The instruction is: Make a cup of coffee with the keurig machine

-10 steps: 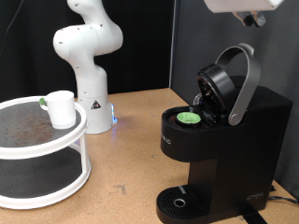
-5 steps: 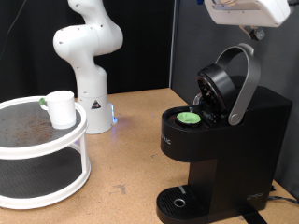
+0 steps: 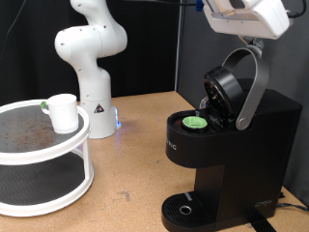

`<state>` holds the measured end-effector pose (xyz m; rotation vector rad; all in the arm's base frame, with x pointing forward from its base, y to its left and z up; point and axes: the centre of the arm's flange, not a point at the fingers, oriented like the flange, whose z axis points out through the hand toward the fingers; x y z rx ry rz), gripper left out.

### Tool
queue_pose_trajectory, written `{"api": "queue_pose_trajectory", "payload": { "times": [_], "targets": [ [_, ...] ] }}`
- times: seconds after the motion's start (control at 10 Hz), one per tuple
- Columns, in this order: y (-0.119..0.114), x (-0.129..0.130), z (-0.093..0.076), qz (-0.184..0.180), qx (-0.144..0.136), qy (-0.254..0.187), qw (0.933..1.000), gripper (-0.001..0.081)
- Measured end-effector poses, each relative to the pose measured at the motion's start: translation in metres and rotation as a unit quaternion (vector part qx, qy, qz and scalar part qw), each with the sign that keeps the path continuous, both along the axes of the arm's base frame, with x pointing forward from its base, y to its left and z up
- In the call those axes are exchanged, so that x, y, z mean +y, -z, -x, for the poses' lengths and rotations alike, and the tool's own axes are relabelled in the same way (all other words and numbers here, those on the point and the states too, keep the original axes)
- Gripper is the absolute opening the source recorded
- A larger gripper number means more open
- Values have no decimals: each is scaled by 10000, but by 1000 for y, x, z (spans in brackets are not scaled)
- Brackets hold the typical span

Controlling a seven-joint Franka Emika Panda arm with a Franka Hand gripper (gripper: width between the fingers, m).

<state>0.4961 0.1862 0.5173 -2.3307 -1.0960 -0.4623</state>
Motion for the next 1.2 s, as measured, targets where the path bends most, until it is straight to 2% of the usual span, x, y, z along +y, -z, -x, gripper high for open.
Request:
{"api": "queue_pose_trajectory", "payload": {
  "times": [0.2, 0.5, 0.7, 0.8, 1.0, 1.2],
  "targets": [
    [-4, -12, 1, -14, -41, 37, 10000, 3],
    [-10, -46, 8, 11, -240, 101, 9997, 3],
    [-10, -71, 11, 316, -335, 163, 9988, 3],
    [-6, -83, 12, 477, -329, 192, 9981, 3],
    [19, -102, 13, 763, -270, 252, 9964, 3],
    [43, -118, 15, 995, -353, 240, 9941, 3]
  ]
}}
